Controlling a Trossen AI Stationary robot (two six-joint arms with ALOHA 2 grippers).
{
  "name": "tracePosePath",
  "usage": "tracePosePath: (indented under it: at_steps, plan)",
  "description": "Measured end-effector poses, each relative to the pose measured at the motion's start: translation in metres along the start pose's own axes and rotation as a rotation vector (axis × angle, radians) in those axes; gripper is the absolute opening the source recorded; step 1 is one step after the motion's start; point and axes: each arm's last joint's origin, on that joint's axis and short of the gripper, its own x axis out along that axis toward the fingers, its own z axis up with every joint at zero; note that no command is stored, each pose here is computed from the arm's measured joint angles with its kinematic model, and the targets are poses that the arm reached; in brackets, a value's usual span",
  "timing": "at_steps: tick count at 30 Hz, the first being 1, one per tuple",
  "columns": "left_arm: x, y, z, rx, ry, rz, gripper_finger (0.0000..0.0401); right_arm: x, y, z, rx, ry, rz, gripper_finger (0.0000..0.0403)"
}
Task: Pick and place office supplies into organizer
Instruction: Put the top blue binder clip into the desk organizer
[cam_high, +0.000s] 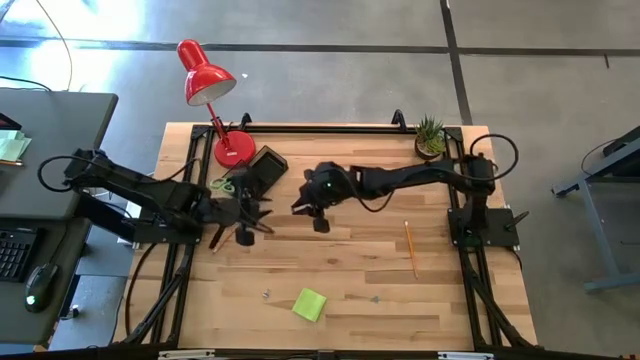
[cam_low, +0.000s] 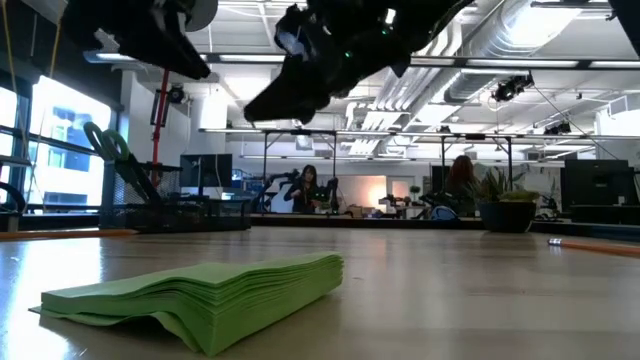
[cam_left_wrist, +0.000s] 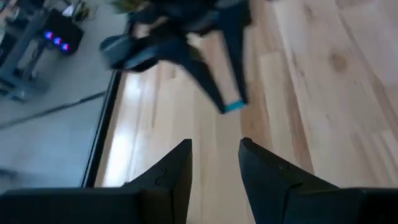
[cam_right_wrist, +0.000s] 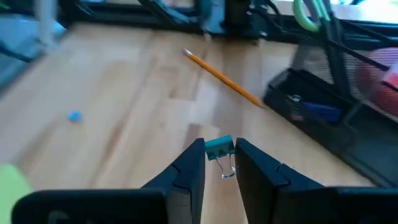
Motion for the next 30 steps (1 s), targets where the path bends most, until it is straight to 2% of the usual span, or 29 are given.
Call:
tracePosePath:
  at_steps: [2, 8, 16, 23, 30]
  plan:
    - [0.006, -0.006, -0.004, 0.051, 0.020, 0.008, 0.0117, -0.002, -0.003, 0.006, 0.031, -0.031, 0.036, 0.0074]
    - [0.011, -0.004, -0.011, 0.092, 0.098, 0.192, 0.0117, -0.004, -0.024, 0.014, 0.080, -0.141, -0.004, 0.0074]
    - [0.012, -0.005, -0.004, 0.107, 0.042, 0.163, 0.0117, 0.001, -0.043, 0.008, 0.172, -0.202, 0.003, 0.0074]
    - [0.015, -0.007, -0.003, 0.106, 0.047, 0.168, 0.0118, 0.002, -0.044, 0.009, 0.223, -0.234, 0.083, 0.0074]
    - [0.022, -0.009, -0.005, 0.135, 0.099, 0.258, 0.0118, 0.001, -0.044, 0.011, 0.231, -0.247, 0.116, 0.0074]
